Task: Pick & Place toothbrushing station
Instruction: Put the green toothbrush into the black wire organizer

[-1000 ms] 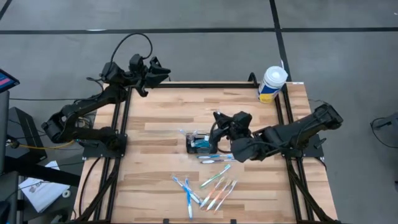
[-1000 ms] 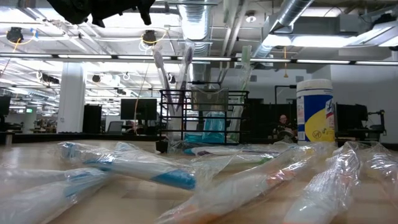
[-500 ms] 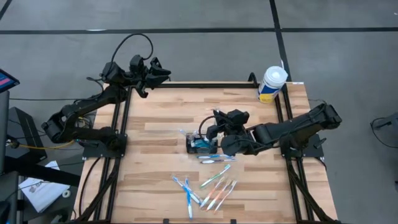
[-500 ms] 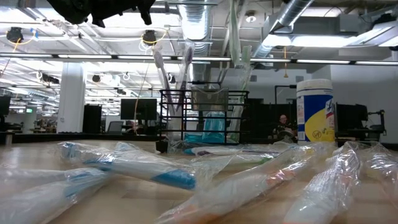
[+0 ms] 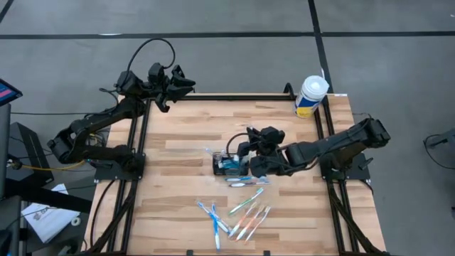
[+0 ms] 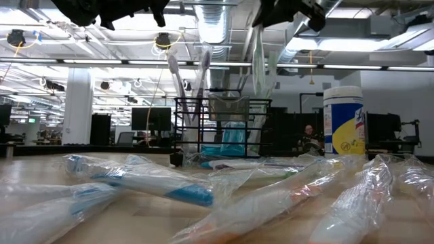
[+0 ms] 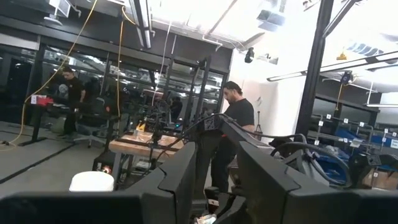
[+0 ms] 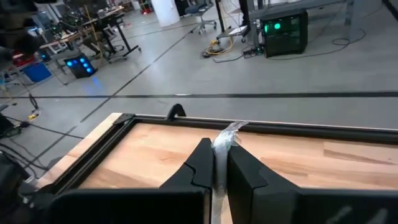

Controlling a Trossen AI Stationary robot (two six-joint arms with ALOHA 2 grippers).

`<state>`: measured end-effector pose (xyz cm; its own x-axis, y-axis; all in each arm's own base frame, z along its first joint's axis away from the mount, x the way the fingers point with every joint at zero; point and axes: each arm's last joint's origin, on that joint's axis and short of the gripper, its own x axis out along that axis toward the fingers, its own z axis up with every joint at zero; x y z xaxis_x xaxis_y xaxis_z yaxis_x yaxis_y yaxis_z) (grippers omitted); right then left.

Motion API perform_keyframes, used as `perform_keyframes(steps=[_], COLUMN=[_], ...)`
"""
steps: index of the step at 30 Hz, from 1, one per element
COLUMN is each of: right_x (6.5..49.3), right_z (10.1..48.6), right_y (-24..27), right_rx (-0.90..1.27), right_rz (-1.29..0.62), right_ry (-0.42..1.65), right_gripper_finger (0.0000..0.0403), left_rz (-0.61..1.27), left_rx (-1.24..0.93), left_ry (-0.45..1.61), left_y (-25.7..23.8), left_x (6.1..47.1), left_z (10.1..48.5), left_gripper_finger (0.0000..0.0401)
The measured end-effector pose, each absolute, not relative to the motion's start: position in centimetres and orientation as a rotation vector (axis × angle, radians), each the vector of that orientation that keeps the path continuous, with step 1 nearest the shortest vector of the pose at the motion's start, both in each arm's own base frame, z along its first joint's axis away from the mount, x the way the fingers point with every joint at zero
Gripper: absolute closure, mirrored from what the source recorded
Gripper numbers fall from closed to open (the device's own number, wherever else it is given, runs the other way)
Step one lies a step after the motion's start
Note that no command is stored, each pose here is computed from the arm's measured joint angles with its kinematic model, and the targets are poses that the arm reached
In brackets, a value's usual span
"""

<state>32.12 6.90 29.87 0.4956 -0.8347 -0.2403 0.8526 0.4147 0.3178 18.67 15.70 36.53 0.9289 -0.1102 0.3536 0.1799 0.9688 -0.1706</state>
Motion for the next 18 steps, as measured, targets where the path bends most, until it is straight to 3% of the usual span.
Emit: perform_keyframes(steps=[12, 18], right_x=[33.4, 34.8], right_z=[29.4, 28.7], right_y=[4.9, 5.8], right_rx=[0.421, 0.457], right_rz=[-1.115, -1.031], right_ry=[0.031, 0.056], right_gripper_finger=[0.0393, 0.0393], left_rz=[-0.148, -0.152], left_rx=[-0.203, -0.199], left_ry=[-0.350, -0.348], left_y=[15.7, 15.7], left_x=[18.7, 18.7], left_z=[36.5, 36.5], left_gripper_finger=[0.0286, 0.0286])
